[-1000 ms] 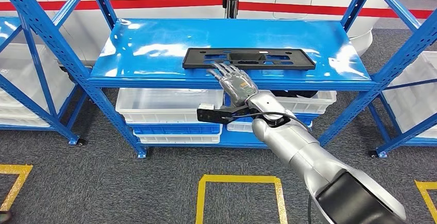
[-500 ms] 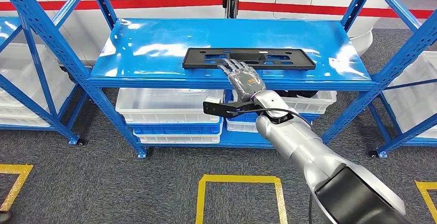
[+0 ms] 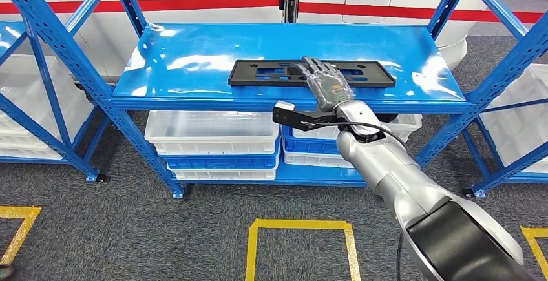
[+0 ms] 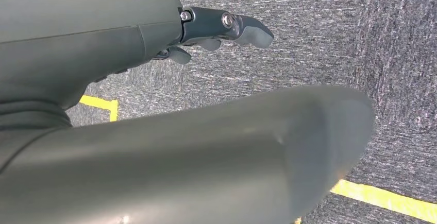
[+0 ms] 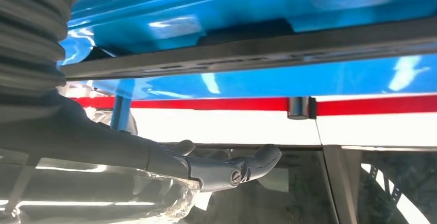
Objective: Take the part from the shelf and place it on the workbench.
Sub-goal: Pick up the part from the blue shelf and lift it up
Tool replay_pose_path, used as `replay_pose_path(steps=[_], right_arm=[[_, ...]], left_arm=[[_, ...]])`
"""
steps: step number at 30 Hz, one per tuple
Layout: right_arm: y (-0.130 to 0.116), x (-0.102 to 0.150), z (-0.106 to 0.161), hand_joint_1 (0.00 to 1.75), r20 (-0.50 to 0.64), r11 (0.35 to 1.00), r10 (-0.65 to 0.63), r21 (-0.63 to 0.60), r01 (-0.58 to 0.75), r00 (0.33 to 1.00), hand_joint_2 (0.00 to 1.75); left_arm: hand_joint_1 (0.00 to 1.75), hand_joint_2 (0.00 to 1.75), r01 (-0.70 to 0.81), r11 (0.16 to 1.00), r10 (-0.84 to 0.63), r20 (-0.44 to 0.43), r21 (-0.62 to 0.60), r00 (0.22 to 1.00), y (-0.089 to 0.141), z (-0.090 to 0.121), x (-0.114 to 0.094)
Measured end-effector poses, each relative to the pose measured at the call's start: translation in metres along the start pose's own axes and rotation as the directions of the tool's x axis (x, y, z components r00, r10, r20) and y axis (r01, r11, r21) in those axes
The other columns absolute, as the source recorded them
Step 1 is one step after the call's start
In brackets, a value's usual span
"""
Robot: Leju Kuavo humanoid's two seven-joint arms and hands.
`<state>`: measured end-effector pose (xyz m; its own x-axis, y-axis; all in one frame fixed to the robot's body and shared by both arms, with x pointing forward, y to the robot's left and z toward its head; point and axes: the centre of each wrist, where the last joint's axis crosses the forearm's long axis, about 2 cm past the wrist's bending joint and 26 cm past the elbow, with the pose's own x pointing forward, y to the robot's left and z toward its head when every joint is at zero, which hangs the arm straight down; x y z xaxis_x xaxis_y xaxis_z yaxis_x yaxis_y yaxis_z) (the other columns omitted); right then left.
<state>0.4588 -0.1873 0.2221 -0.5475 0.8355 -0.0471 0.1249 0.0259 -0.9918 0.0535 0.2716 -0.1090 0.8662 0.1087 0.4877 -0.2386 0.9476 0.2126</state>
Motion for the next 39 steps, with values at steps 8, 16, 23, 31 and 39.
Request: replay_pose_path(steps=[8, 16, 23, 31, 39], right_arm=[[0.014, -0.004, 0.008, 0.00, -0.016, 0.998, 0.023, 0.065, -0.022, 1.000, 1.75], [0.017, -0.012, 0.012, 0.00, -0.049, 0.997, 0.021, 0.069, -0.017, 0.999, 1.75], [0.015, -0.016, 0.013, 0.00, -0.067, 0.998, 0.011, 0.060, -0.007, 0.998, 1.75], [0.014, -0.022, 0.015, 0.00, -0.088, 0.999, 0.011, 0.052, -0.006, 0.996, 1.75], [0.016, -0.024, 0.017, 0.00, -0.092, 0.998, 0.022, 0.058, -0.016, 0.996, 1.75]], left_arm=[[0.00, 0.00, 0.006, 1.000, -0.006, -0.001, 0.009, 1.000, 0.001, -0.001, 0.001], [0.00, 0.00, 0.003, 1.000, -0.003, -0.002, 0.013, 1.000, 0.003, -0.002, 0.002], [0.00, 0.00, 0.003, 1.000, -0.003, 0.004, 0.014, 1.000, 0.003, -0.002, 0.002], [0.00, 0.00, 0.004, 1.000, -0.004, 0.006, 0.011, 1.000, 0.003, -0.002, 0.003], [0.00, 0.00, 0.003, 1.000, -0.003, 0.009, 0.006, 1.000, 0.003, -0.004, 0.007]])
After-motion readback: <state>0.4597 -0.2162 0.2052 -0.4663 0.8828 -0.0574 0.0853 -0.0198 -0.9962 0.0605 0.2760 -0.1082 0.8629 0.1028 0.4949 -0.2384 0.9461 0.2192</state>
